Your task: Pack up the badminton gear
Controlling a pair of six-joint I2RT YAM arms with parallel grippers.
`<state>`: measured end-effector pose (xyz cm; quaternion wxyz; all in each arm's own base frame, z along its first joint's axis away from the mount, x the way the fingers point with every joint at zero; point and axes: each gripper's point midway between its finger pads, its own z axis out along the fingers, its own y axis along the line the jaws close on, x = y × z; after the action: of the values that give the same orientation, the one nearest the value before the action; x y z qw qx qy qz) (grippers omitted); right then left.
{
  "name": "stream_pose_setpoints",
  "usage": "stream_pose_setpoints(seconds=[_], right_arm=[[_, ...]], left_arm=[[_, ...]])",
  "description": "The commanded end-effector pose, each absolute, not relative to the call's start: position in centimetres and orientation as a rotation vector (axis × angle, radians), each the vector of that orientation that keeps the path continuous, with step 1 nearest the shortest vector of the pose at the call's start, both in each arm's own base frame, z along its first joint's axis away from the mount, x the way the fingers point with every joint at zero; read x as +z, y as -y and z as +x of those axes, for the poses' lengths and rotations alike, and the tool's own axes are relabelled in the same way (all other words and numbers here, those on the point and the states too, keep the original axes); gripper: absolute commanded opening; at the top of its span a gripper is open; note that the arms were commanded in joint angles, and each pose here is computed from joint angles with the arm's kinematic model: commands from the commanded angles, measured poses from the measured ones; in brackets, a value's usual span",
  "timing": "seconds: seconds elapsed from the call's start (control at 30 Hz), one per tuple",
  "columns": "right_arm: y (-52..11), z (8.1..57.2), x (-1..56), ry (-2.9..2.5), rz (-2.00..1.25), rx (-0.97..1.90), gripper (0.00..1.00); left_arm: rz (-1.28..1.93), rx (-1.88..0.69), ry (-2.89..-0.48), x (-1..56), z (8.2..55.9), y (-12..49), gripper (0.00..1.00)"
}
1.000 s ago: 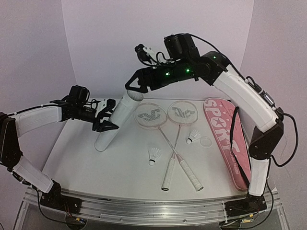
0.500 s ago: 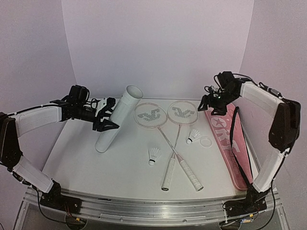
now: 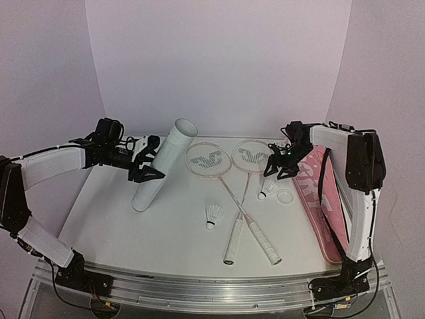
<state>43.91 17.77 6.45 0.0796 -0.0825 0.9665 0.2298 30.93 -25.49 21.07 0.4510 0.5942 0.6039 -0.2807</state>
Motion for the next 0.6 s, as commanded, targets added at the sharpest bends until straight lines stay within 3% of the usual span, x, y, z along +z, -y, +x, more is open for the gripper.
stream_pose_setpoints(seconds=[0.0, 0.23, 0.43, 0.5, 0.57], right_arm=[[-19.2, 44.2, 6.2, -2.874, -0.304, 0.819, 0.61], [-18.5, 42.2, 6.1, -2.916, -0.266, 0.819, 0.54], [-19.1, 41.1, 5.4, -2.946, -0.235, 0.909, 0.27], [-19.1, 41.2, 6.0, -2.934, -0.228, 0.91, 0.06], [-19.5, 41.8, 8.1, -2.885, -0.225, 0.93, 0.0]], left_arm=[[1.46, -0.751, -1.546, 21.1, 30.1, 25.4, 0.29], [1.469, -0.738, -1.538, 21.1, 30.1, 25.4, 0.29], [1.466, -0.731, -1.53, 21.1, 30.5, 25.4, 0.29], [1.467, -0.729, -1.527, 21.2, 30.5, 25.4, 0.29], [1.467, -0.728, -1.529, 21.2, 30.5, 25.4, 0.29]])
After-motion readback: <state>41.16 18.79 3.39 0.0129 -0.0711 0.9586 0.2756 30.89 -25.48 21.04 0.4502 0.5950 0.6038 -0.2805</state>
